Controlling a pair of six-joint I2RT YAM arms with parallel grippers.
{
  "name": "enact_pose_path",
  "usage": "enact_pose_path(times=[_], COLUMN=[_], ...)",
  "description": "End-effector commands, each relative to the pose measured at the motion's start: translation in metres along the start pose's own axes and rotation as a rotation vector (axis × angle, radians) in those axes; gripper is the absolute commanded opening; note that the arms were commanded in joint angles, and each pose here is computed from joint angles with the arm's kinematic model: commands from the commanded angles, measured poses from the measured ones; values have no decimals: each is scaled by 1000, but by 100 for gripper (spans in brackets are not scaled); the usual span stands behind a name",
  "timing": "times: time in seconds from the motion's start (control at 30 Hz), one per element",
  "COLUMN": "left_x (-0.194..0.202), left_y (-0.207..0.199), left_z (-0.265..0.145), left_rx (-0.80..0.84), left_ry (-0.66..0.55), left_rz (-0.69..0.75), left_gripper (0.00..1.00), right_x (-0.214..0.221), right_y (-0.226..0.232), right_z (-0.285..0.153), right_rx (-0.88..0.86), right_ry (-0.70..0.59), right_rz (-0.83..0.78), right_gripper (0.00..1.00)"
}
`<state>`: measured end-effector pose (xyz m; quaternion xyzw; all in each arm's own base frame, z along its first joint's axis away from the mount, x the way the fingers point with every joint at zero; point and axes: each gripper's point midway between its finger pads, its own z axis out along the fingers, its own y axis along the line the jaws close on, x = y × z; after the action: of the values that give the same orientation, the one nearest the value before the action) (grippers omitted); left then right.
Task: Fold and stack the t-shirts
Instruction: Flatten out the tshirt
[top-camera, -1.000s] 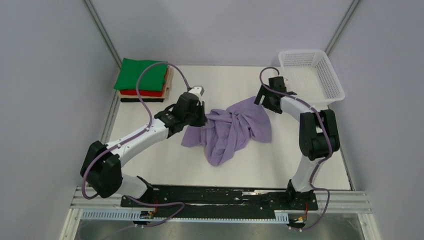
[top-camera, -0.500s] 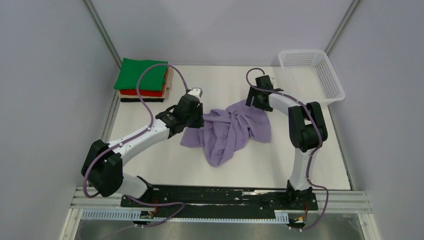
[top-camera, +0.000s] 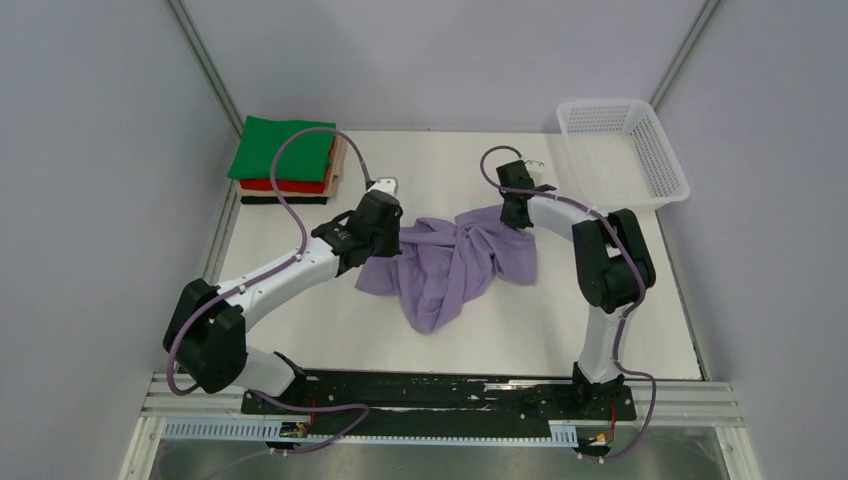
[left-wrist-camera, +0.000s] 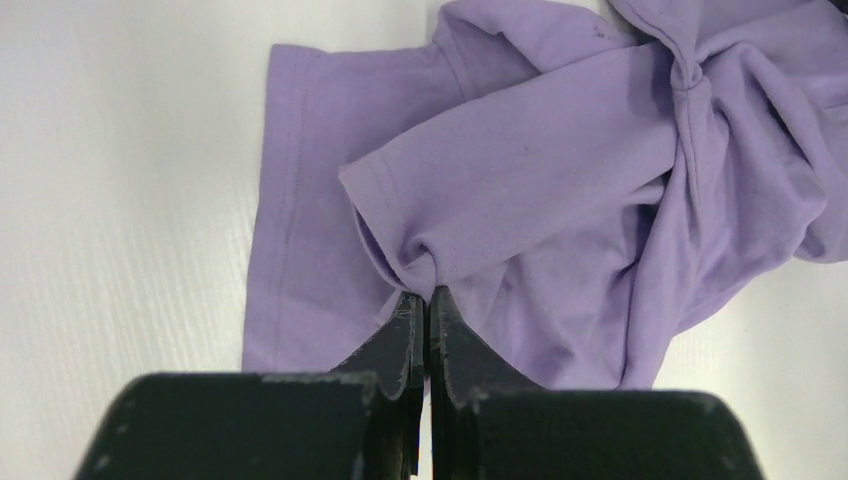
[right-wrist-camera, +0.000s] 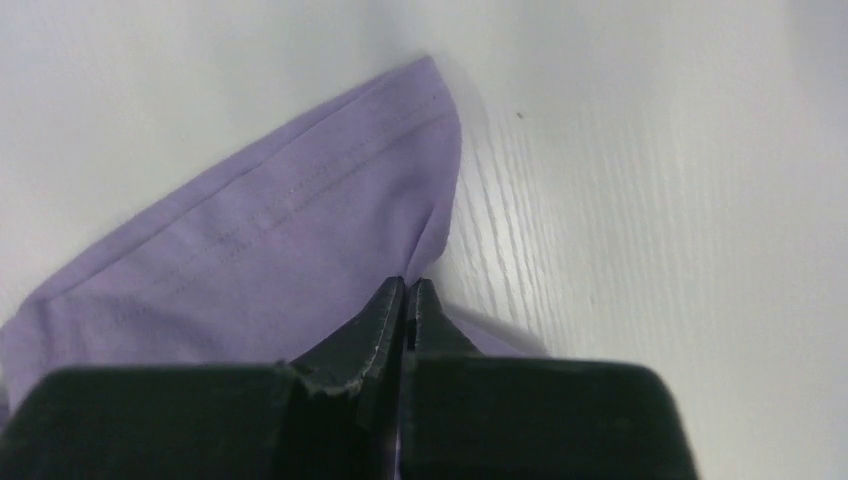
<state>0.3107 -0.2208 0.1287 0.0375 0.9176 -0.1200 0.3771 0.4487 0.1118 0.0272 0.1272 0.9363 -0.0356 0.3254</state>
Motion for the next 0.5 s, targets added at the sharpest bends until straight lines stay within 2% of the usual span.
enact_pose_path(times=[0.0,0.17,0.37,0.47], left_x=[-60,-107,-159,-179], left_y=[-7,-16,-31,-25], left_z=[-48,-113,-229,-292], left_rx=[25,132,345,400], left_ry=[-189,-366,-627,-760], left_rz=[-22,-21,1,6], left_gripper=[0,0,0,0], right_x=[-49,-105,-142,-152], right_y=[-19,-23,-38,-54], right_z=[-73,-187,-357,-439], right_rx=[16,-209,-536,-655], right_ry=[-181,-475,-837,-1006], right_rz=[47,117,131,121], right_gripper=[0,0,0,0])
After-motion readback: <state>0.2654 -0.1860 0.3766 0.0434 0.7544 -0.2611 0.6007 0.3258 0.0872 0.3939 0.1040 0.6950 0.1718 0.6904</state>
